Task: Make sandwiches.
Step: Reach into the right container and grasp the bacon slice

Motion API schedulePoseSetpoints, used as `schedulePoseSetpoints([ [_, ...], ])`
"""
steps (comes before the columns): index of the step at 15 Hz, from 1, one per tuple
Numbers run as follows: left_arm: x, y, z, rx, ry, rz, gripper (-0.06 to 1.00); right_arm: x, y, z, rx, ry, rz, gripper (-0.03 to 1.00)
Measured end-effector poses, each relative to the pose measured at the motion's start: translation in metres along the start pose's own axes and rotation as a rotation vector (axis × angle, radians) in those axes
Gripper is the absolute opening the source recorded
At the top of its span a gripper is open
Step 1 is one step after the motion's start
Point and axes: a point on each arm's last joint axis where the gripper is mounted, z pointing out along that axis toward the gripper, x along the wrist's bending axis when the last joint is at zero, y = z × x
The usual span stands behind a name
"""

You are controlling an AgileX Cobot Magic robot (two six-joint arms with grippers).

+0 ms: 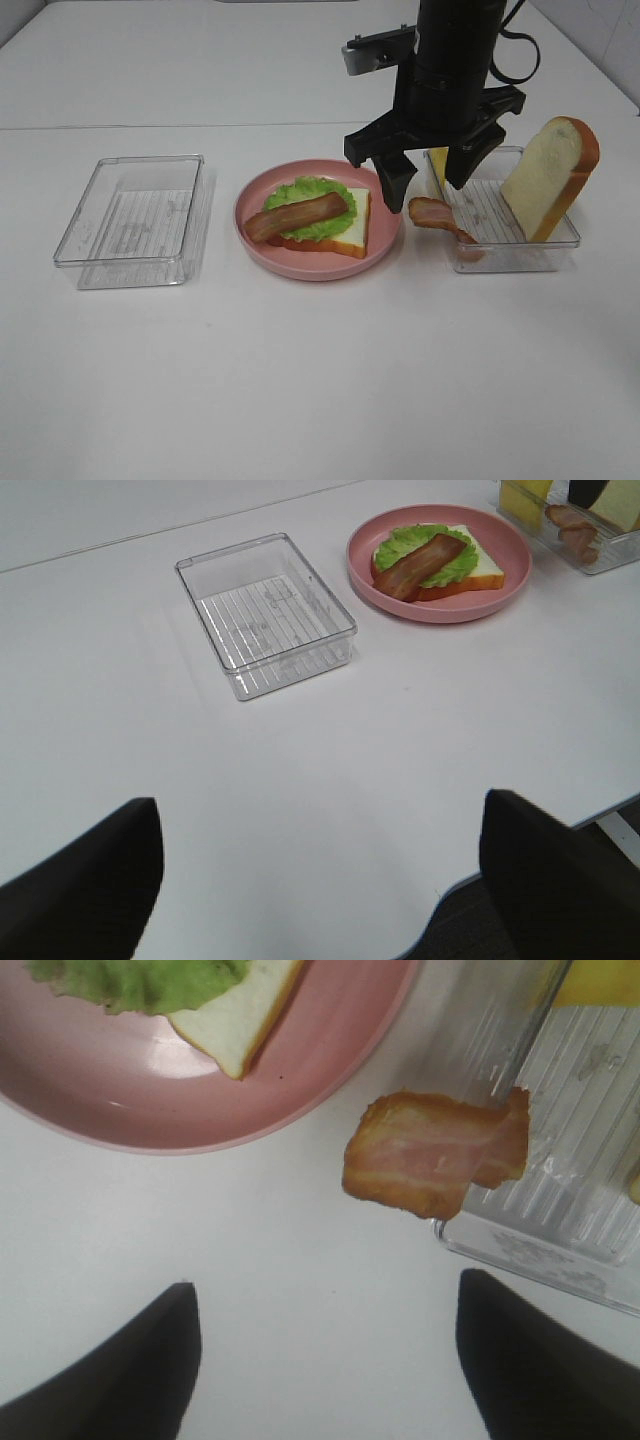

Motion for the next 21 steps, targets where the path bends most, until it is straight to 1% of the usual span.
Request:
schedulePoseSetpoints([
  [2, 0.000, 0.000, 0.000, 0.000, 0.000, 0.000, 0.81, 0.001, 0.009, 0.008, 0.021, -0.018, -0.006, 0.69],
  [3, 0.000, 0.000, 0.000, 0.000, 0.000, 0.000, 0.81, 0.003, 0.023, 0.017, 0.010, -0.020, -0.006, 0.69],
  [6, 0.000, 0.000, 0.000, 0.000, 0.000, 0.000, 0.81, 0.002, 0.036, 0.030, 0.004, -0.053, 0.001, 0.71],
  [10, 0.000, 0.000, 0.000, 0.000, 0.000, 0.000, 0.81, -0.001, 0.037, 0.042, 0.029, -0.095, -0.011, 0.74],
  [19, 0.000, 0.000, 0.000, 0.000, 0.000, 0.000, 0.81, -0.006, 0.038, 0.043, 0.024, -0.149, -0.020, 0.74],
  [21, 0.000, 0.000, 0.000, 0.000, 0.000, 0.000, 0.81, -0.006, 0.032, 0.060, 0.079, -0.158, -0.026, 0.74],
])
